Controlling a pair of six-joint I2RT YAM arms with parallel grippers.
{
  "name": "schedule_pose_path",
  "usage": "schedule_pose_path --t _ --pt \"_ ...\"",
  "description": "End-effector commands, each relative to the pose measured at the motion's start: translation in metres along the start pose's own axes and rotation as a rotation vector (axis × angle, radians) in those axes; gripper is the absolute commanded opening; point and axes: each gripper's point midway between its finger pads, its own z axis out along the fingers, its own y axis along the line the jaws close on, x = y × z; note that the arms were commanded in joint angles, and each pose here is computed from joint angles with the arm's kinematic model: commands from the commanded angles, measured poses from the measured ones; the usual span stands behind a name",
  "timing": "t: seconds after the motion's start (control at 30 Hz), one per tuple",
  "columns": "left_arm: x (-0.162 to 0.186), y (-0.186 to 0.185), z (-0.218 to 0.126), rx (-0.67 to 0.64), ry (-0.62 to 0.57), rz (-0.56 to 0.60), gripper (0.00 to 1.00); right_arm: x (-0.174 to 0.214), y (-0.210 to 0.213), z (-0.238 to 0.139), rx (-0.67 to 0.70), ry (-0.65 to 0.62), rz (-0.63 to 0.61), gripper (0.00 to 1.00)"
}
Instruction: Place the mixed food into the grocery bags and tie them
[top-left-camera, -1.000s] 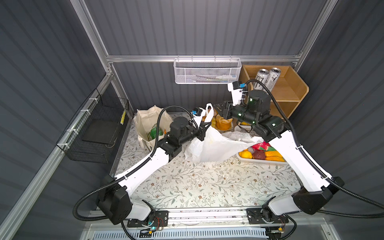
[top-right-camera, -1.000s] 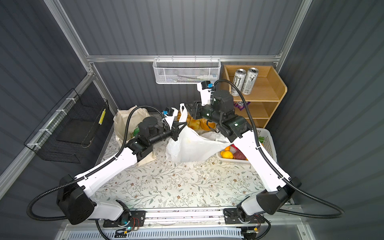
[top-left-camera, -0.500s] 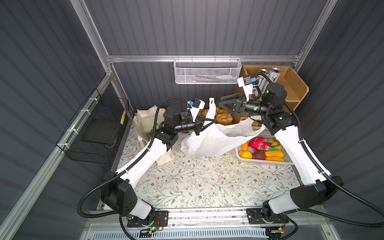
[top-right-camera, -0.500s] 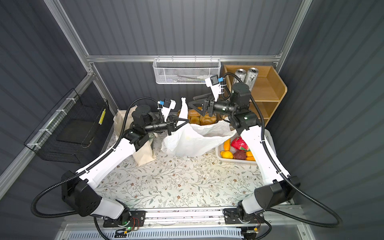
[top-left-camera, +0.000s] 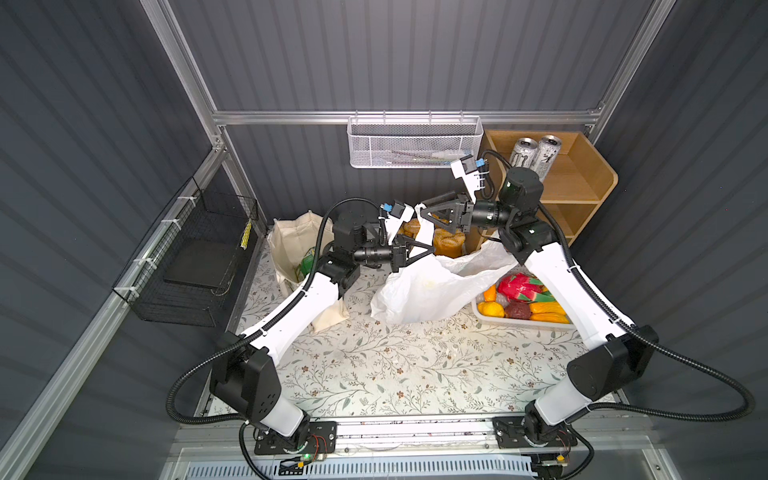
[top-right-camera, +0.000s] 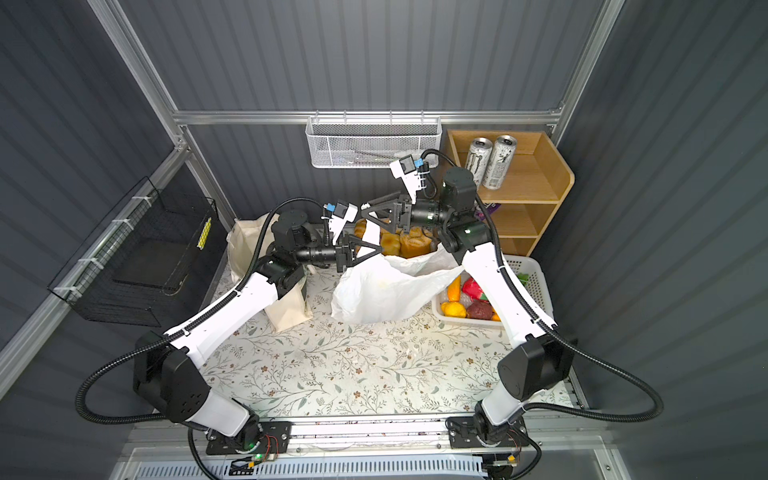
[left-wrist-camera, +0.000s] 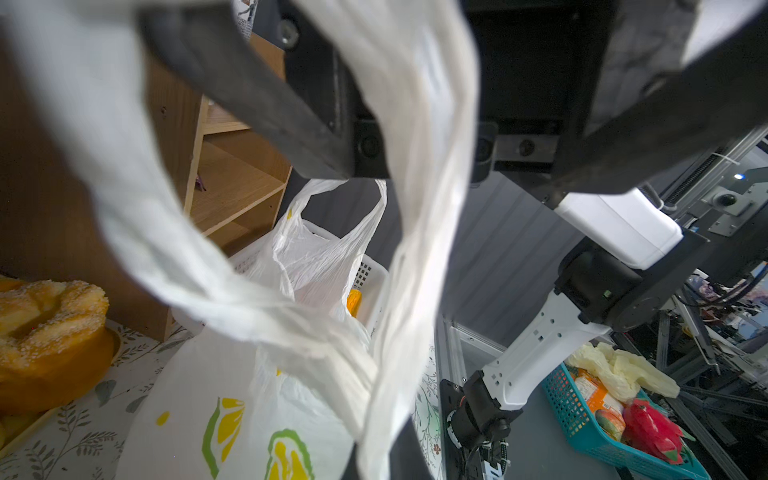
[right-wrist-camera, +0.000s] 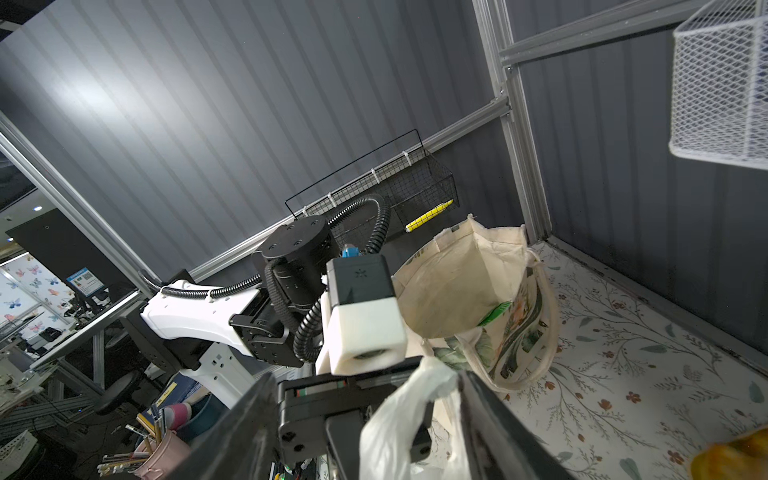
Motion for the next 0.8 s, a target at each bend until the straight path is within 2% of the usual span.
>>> schedule_pose_path --t 0.0,0.13,0.33,0.67,0.77 --pt "-0.014 -0.016 0.001 0.071 -0.015 0.032 0.00 -0.003 0.004 0.000 -0.023 -0.009 -0.017 0.72" --pt "-0.015 -0.020 0.000 0.091 -0.014 0.029 0.00 0.003 -0.005 0.000 0.007 -0.004 -0.011 0.75" --pt "-0.014 -0.022 0.000 0.103 -0.009 0.021 0.00 0.005 -0.011 -0.007 0.017 -0.016 0.004 0.75" --pt "-0.007 -0.015 0.004 0.115 0.008 -0.009 0.00 0.001 -0.002 -0.002 -0.086 0.012 0.041 0.65" --pt "-0.005 -0.013 0.005 0.118 0.014 -0.017 0.00 0.001 -0.002 -0.001 -0.095 0.013 0.046 0.55"
